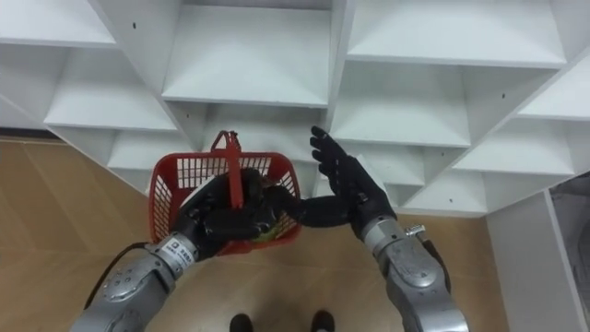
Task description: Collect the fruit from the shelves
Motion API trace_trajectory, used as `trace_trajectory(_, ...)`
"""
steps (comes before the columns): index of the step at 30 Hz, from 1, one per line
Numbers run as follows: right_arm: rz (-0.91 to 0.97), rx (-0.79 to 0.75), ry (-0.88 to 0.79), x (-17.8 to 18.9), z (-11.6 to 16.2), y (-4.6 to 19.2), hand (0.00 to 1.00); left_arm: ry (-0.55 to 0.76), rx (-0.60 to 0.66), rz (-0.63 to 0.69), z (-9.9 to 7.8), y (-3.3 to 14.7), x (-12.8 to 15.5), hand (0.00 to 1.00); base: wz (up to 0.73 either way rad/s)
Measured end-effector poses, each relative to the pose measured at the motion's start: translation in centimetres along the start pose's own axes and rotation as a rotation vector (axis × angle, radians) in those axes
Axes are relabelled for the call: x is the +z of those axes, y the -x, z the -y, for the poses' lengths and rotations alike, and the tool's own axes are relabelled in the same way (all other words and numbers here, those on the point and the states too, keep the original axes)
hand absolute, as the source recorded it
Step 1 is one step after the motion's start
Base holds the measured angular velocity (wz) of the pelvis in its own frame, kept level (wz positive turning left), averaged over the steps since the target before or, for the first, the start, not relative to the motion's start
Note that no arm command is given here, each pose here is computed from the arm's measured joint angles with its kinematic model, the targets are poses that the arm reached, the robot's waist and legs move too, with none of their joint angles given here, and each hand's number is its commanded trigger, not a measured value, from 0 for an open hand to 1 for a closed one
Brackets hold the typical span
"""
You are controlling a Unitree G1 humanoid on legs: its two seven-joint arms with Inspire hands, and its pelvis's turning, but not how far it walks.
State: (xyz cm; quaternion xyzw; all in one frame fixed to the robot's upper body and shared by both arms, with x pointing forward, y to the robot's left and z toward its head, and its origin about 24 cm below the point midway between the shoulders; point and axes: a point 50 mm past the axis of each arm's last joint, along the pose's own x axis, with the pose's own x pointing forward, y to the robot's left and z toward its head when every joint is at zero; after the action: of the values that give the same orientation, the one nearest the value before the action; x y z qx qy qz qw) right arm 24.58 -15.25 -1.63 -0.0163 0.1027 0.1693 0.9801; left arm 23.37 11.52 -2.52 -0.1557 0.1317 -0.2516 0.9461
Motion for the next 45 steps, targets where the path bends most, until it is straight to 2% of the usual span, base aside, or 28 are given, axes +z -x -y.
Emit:
trace_trajectory(6, -0.03, -0.01, -0.005, -0.8, 0.1, 0.3, 0.0, -0.069, -0.016, -0.014, 0.2, 0.0, 0.1, 1.0, -0.01)
trace_trajectory(10, -0.075, -0.025, -0.026, -2.1, 0.0, 1.3, 0.0, -0.106, 0.017, -0.05, -0.5, 0.9, -0.7, 1.0, 0.03)
trace_trajectory(15, -0.163, -0.077, -0.07, -4.7, 0.0, 3.8, 0.0, -0.096, 0.136, -0.178, -2.5, 4.2, -3.8, 1.0, 0.05)
trace_trajectory(21, -0.294, -0.148, -0.116, -7.9, 0.4, 6.8, 0.0, -0.076, 0.269, -0.333, -3.9, 7.4, -7.3, 1.0, 0.03)
trace_trajectory(24, -0.369, -0.198, -0.13, -9.6, 0.4, 8.6, 0.0, -0.102, 0.318, -0.419, -4.5, 9.3, -8.7, 1.0, 0.05)
trace_trajectory(28, -0.472, -0.258, -0.147, -11.7, 0.4, 10.6, 0.0, -0.073, 0.396, -0.497, -5.0, 11.6, -10.4, 1.0, 0.02)
trace_trajectory(33, -0.629, -0.399, -0.201, -14.7, 0.9, 14.2, 0.0, -0.002, 0.571, -0.568, -5.6, 15.2, -12.3, 1.0, -0.01)
trace_trajectory(40, -0.802, -0.59, -0.299, -17.4, 1.7, 18.5, 0.0, 0.039, 0.683, -0.656, -6.1, 17.6, -13.9, 1.0, -0.01)
trace_trajectory(45, -0.904, -0.734, -0.416, -19.0, 0.7, 21.1, 0.0, 0.096, 0.771, -0.714, -5.8, 18.9, -15.3, 1.0, -0.02)
